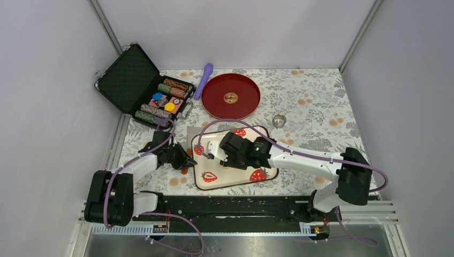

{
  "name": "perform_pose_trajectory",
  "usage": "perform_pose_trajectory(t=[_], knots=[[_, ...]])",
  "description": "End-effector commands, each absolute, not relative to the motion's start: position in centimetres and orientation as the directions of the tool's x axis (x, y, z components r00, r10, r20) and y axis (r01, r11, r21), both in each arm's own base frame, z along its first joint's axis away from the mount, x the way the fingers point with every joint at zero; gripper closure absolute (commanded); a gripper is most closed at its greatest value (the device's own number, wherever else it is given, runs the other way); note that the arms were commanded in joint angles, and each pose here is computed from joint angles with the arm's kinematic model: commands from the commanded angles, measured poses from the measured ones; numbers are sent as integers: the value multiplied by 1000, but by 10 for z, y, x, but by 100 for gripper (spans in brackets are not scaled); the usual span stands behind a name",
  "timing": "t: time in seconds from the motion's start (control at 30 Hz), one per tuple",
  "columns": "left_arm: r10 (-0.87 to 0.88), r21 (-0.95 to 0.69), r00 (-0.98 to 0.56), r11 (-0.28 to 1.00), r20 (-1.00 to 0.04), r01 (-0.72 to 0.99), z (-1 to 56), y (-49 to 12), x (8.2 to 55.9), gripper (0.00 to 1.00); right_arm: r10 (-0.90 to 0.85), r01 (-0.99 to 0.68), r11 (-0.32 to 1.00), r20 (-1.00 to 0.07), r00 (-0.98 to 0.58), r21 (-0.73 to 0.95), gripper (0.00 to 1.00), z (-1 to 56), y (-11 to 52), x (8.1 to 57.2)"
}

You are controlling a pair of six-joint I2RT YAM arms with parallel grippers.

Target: Roll out the dumpling wrappers from the dough

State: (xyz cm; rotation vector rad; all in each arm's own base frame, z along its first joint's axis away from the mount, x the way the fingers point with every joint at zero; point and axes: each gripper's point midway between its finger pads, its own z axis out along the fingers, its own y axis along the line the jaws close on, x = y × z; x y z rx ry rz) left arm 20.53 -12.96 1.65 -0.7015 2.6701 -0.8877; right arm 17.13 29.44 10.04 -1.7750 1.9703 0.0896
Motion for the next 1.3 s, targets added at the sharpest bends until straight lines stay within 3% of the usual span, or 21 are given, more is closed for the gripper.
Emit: perform_pose_trajectory(t=[0.0, 0.57, 0.73, 1.1, 1.27], knots=[[-601, -520, -791, 714, -114, -468, -1, -103, 208, 100, -977, -874, 78, -138, -163, 479, 100, 57, 259, 7], [-598, -524, -794, 714, -111, -464, -1, -104, 207, 100, -974, -816, 109, -104, -202, 567, 100, 64, 265, -4], [-595, -521, -796, 717, -113, -463, -1, -104, 206, 100, -970, -843, 121, -117, -213, 525, 100, 62, 265, 5], [-589, -521, -800, 722, -116, -456, -1, -104, 205, 100, -839, -950, 256, -448, -309, 177, 100, 145, 309, 116], [-584, -520, -803, 725, -115, -452, -1, -104, 205, 100, -784, -934, 332, -512, -351, 132, 100, 164, 309, 156]])
